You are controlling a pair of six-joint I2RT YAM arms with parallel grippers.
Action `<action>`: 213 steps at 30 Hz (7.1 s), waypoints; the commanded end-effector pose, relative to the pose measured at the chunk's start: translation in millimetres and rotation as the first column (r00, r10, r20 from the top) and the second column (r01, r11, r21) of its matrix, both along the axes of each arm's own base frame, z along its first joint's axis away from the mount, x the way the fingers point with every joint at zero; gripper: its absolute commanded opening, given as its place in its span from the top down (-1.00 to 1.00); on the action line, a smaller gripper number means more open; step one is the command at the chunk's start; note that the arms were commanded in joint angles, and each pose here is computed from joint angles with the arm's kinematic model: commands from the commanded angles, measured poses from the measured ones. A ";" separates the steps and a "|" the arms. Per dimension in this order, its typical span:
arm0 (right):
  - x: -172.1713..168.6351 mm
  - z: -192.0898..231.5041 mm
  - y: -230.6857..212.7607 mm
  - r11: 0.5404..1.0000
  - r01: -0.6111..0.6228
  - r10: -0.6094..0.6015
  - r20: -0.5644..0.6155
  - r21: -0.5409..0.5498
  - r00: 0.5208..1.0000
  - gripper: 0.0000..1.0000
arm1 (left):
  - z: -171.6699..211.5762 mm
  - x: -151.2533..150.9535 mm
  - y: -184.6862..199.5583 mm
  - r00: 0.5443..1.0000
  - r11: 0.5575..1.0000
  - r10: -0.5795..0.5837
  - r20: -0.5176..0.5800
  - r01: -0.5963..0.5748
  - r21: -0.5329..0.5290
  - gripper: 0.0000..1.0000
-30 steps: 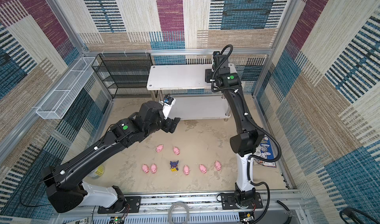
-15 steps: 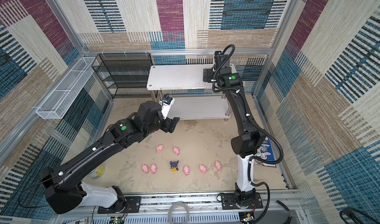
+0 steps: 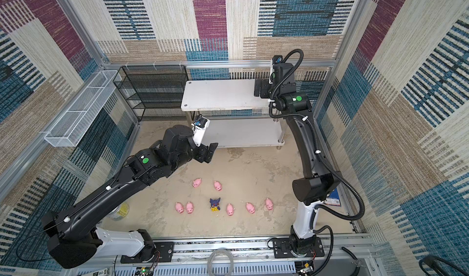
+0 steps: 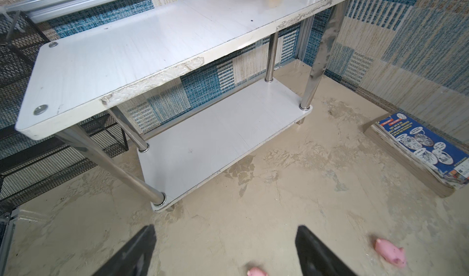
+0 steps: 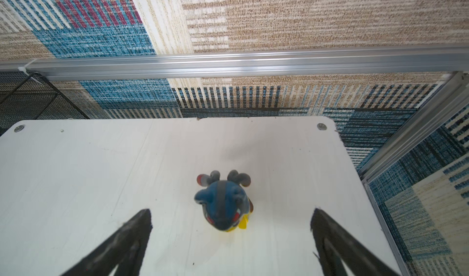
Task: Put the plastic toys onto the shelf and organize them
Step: 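Withdraw the right gripper from the shelf while the left gripper moves over the pink pigs, then lower the left gripper onto the blue figure and close on it, then lift the blue figure with the left gripper and carry it above the shelf top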
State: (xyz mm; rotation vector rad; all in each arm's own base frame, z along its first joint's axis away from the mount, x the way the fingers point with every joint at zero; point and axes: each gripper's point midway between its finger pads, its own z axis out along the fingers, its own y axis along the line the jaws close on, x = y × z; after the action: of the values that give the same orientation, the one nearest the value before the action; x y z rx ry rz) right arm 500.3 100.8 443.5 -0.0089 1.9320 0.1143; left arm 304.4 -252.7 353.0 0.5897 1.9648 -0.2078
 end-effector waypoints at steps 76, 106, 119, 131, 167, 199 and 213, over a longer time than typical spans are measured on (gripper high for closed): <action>-212.1 -229.3 1.8 0.957 -0.099 0.153 -0.186 0.274 0.971 -0.96 | -246.8 -140.9 -9.0 0.921 0.979 0.197 -0.337 -0.206 0.009 -0.48; -211.1 -230.0 5.4 0.953 -0.114 0.171 -0.188 0.280 0.967 -0.98 | -280.4 -128.9 -18.9 0.876 0.947 0.320 -0.362 -0.280 0.159 -0.44; -209.1 -224.1 3.8 0.957 -0.111 0.163 -0.183 0.266 0.969 -0.99 | -294.1 -120.9 -28.4 0.862 0.952 0.303 -0.405 -0.260 0.159 -0.21; -209.0 -225.1 3.7 0.958 -0.110 0.162 -0.185 0.264 0.969 -0.99 | -298.0 -119.5 -28.2 0.854 0.953 0.302 -0.423 -0.254 0.166 0.44; -170.4 -147.0 41.4 0.928 -0.261 0.299 -0.116 0.264 0.947 -1.00 | -1.0 -1.1 -8.7 0.987 0.986 0.161 -0.005 -0.161 0.032 0.71; -135.6 -120.4 49.5 0.949 -0.240 0.265 -0.108 0.205 0.958 -1.00 | 94.5 178.8 -9.4 0.961 0.974 0.220 0.167 -0.208 -0.084 0.72; -124.4 -137.2 49.8 0.958 -0.230 0.254 -0.134 0.173 0.958 -1.00 | 87.3 211.2 -6.1 0.961 0.970 0.218 0.171 -0.195 -0.142 0.68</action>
State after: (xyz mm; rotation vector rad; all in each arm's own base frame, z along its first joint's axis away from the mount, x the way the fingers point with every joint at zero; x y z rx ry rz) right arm 369.9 151.9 303.6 -0.1390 2.0909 0.4622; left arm 510.9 -255.8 422.3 0.3256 1.8701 -0.0984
